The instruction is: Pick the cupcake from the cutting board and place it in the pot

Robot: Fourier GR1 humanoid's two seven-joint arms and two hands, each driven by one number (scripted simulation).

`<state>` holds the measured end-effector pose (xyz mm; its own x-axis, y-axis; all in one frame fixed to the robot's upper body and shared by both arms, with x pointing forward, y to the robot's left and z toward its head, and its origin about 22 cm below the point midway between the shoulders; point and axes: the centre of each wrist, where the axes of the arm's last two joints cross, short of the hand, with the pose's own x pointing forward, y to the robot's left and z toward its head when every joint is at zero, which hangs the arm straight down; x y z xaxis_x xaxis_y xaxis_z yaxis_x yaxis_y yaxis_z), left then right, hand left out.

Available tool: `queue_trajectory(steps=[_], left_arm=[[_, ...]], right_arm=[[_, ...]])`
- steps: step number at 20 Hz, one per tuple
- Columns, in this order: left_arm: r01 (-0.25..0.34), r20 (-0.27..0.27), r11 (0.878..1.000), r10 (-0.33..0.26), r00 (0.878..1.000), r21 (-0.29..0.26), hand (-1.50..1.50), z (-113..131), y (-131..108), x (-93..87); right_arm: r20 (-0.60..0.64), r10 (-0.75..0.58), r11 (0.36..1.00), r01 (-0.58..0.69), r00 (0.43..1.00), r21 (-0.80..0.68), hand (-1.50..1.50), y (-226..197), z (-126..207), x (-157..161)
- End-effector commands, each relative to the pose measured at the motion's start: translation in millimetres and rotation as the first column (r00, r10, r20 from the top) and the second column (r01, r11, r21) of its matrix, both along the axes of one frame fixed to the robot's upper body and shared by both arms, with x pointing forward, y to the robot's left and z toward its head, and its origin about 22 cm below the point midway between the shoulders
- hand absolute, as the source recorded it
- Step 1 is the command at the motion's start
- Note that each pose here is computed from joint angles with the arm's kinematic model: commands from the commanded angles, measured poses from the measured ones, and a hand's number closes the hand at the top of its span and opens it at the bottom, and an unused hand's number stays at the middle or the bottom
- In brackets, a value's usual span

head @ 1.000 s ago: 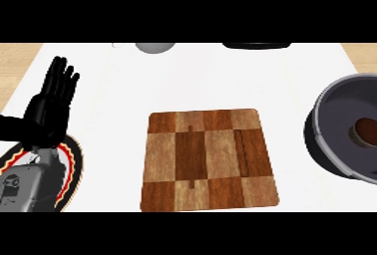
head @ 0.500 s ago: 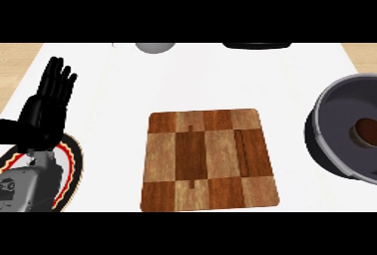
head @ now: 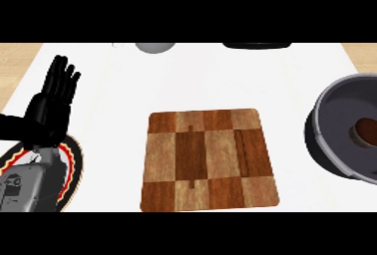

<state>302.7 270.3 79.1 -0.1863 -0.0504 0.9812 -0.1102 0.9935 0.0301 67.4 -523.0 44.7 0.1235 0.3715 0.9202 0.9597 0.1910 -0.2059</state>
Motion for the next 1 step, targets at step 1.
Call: queue_trajectory(steps=[1], left_arm=[[-0.003,-0.002,1.0,0.003,1.0,0.002,0.0,2.8,-1.8,2.5]], right_arm=[[-0.019,-0.03,0.999,0.03,0.999,-0.027,-1.5,-5.6,-14.7,-37.3]])
